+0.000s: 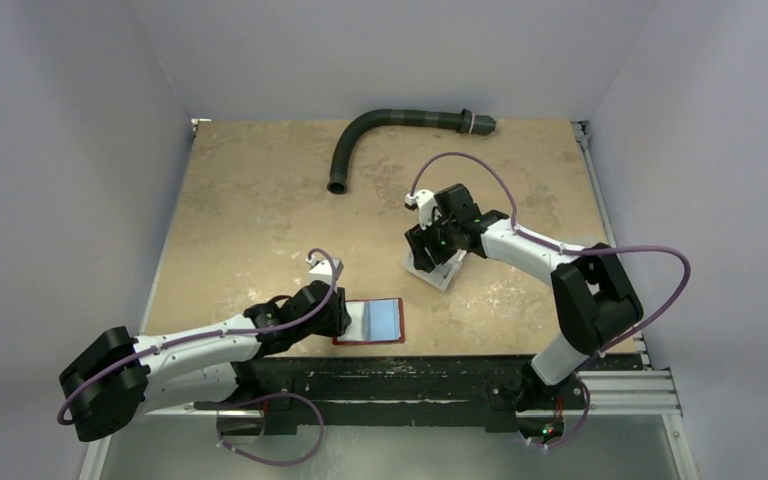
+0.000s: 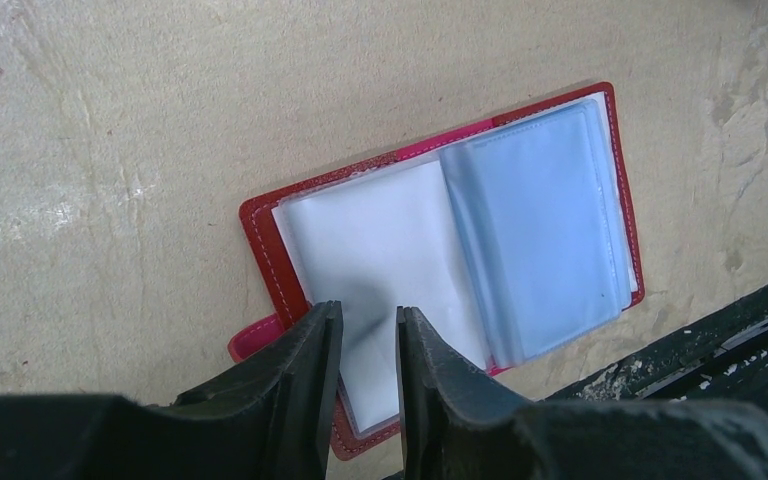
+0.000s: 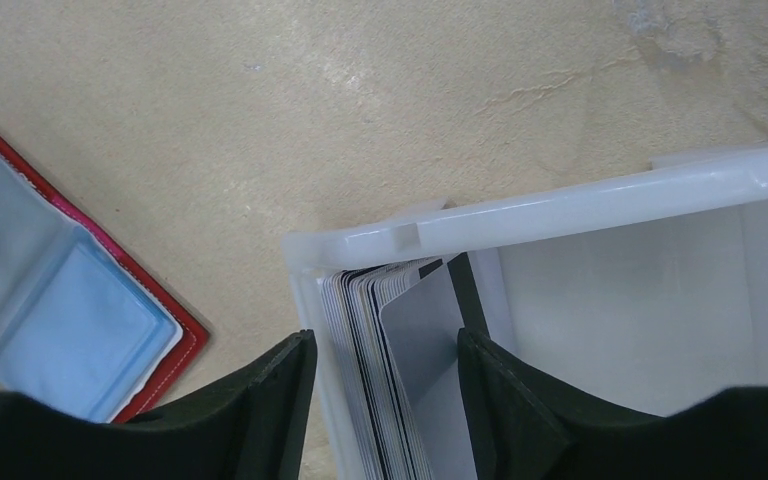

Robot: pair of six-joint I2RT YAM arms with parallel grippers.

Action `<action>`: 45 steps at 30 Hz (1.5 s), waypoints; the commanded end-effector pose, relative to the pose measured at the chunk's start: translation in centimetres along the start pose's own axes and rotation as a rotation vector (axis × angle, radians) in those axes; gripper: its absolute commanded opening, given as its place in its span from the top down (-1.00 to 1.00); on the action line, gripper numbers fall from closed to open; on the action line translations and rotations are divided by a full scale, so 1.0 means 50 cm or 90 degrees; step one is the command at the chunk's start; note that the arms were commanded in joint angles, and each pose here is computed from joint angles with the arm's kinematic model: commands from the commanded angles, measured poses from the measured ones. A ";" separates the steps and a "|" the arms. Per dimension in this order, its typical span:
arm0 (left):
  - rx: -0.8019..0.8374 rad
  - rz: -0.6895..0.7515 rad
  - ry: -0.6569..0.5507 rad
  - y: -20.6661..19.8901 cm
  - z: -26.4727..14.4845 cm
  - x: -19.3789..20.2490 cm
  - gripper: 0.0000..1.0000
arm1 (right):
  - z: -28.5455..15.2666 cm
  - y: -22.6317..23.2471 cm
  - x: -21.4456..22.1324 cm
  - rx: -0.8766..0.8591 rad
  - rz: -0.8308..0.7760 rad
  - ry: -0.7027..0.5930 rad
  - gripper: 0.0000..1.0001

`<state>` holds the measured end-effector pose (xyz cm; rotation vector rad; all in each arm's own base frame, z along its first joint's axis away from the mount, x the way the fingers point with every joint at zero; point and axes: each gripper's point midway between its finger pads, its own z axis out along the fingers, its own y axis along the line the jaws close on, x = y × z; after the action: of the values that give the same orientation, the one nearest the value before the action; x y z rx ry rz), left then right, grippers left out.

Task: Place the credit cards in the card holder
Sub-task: Pick up the credit card from the storage box.

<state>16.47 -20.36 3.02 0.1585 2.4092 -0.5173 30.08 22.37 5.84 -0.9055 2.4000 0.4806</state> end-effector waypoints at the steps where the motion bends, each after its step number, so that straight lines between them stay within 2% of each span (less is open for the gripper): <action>1: 0.018 -0.003 -0.023 -0.021 0.000 -0.031 0.39 | -0.015 0.026 0.004 -0.033 0.012 -0.007 -0.16; 15: 0.012 -0.002 -0.024 -0.018 0.002 -0.033 0.39 | -0.027 0.029 0.000 -0.032 0.018 -0.016 0.22; 19: 0.013 -0.002 -0.022 -0.018 0.003 -0.032 0.39 | -0.025 0.039 0.008 -0.049 0.017 -0.013 0.09; 24: 0.010 -0.001 -0.022 -0.015 0.002 -0.032 0.39 | -0.026 0.051 0.008 -0.071 0.015 -0.016 0.02; 35: 0.009 0.000 -0.022 -0.012 0.002 -0.033 0.38 | -0.044 0.069 -0.002 -0.096 0.017 -0.035 -0.05; 40: 0.008 0.000 -0.023 -0.010 0.001 -0.033 0.38 | -0.047 0.075 -0.002 -0.105 0.020 -0.037 -0.02; 45: 0.010 -0.001 -0.026 -0.011 0.000 -0.037 0.38 | -0.045 0.076 -0.001 -0.108 0.024 -0.034 0.11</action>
<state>16.78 -19.92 2.67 0.1421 2.4210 -0.4967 27.17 23.49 7.22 -0.9121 2.3799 0.6707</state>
